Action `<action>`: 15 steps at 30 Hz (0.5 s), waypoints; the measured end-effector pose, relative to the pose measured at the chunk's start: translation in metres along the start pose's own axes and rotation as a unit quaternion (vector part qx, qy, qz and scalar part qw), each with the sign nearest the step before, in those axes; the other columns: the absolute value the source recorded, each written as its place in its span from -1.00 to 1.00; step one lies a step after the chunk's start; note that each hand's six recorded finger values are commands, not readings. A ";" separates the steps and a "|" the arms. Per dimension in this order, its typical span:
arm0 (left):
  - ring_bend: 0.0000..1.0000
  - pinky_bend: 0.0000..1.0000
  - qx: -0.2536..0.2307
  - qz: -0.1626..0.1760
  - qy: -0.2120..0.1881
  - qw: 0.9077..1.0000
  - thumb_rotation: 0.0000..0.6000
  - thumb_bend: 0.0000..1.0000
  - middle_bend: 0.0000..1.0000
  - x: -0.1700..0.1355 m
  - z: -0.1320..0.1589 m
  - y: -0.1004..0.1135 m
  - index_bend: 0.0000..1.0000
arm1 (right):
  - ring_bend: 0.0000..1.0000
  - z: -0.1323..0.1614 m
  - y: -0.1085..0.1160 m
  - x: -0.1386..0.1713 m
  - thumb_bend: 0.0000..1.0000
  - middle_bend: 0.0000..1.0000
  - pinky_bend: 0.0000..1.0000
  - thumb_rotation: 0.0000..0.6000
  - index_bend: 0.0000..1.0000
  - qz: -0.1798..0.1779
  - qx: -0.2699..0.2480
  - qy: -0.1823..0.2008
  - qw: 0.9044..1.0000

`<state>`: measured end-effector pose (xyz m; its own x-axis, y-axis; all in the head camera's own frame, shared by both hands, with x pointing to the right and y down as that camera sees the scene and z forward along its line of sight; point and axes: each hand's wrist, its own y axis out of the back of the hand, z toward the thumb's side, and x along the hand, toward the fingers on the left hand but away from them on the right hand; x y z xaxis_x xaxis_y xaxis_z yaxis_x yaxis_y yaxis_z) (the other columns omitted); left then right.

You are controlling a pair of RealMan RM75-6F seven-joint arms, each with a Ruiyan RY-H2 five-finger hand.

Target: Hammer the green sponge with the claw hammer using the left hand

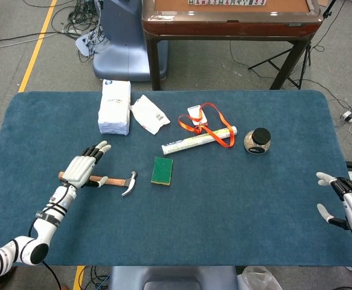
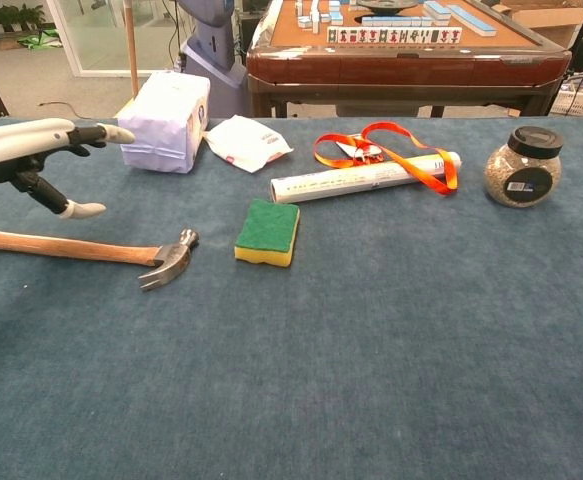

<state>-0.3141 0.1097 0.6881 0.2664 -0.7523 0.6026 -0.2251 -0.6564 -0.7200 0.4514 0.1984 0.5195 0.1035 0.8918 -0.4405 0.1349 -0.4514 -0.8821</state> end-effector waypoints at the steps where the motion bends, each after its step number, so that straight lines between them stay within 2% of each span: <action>1: -1.00 -0.89 -0.001 0.005 0.009 1.000 1.00 -0.45 -0.97 -0.006 -0.004 0.003 -0.88 | -0.51 -0.001 -0.001 0.000 -0.35 -0.31 -0.37 1.00 -0.56 0.002 0.000 -0.002 1.000; 9: -1.00 -0.89 -0.009 0.051 0.081 0.995 1.00 -0.45 -0.97 -0.057 -0.042 0.026 -0.77 | -0.51 -0.005 -0.007 -0.003 -0.35 -0.31 -0.37 1.00 -0.56 0.017 0.000 -0.009 1.000; 15: -1.00 -0.89 -0.005 0.102 0.132 0.986 1.00 -0.45 -0.97 -0.105 -0.068 0.039 -0.72 | -0.51 0.003 -0.014 -0.009 -0.36 -0.31 -0.37 1.00 -0.56 0.028 0.000 0.007 1.000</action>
<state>-0.4150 0.1595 0.6201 -0.0385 -0.8558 0.5159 -0.2583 -0.4902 -0.8324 0.4458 0.1970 0.5347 0.1237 0.8651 -0.4862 0.1290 -0.4998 -0.8565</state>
